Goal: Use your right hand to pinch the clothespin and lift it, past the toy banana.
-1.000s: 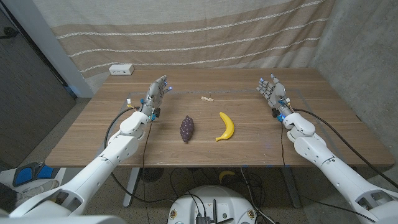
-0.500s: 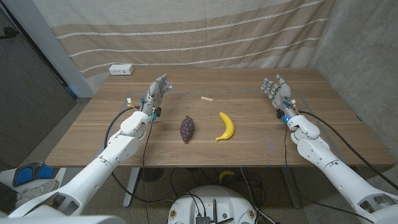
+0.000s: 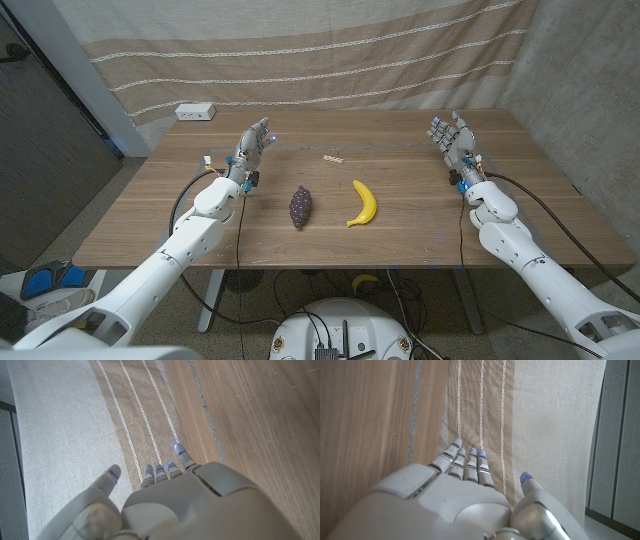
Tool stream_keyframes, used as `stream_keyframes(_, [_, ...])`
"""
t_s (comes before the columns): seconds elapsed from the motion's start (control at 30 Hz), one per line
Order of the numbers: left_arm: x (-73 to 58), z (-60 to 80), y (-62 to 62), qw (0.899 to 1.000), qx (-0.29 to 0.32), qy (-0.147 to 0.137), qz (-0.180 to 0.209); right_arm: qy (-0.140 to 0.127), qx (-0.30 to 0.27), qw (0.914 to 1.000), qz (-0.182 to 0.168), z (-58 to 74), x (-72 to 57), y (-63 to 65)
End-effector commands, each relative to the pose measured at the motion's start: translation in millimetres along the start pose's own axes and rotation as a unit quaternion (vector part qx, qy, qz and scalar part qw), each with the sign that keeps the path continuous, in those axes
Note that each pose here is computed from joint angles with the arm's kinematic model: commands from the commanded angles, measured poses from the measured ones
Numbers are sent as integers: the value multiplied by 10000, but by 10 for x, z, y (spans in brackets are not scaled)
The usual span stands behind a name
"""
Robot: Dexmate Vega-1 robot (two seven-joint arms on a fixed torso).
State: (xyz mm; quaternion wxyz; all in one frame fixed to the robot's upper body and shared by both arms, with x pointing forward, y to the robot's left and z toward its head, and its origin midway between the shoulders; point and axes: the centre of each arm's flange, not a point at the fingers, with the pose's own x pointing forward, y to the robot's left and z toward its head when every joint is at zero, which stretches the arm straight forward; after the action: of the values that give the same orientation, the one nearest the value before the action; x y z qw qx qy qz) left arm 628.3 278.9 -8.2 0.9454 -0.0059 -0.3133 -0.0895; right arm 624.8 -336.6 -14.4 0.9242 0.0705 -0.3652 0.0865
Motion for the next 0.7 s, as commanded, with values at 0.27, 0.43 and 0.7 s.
stream_keyframes(0.27, [-10, 5, 81, 9999, 67, -75, 68, -442, -520, 9976, -97, 268, 141, 82])
stream_keyframes(0.43, [-14, -3, 103, 9999, 54, -77, 87, -486, -781, 9957, -51, 340, 187, 146])
stream_keyframes(0.7, [9, -5, 119, 9999, 79, -110, 75, -665, -1236, 9901, -19, 469, 250, 266])
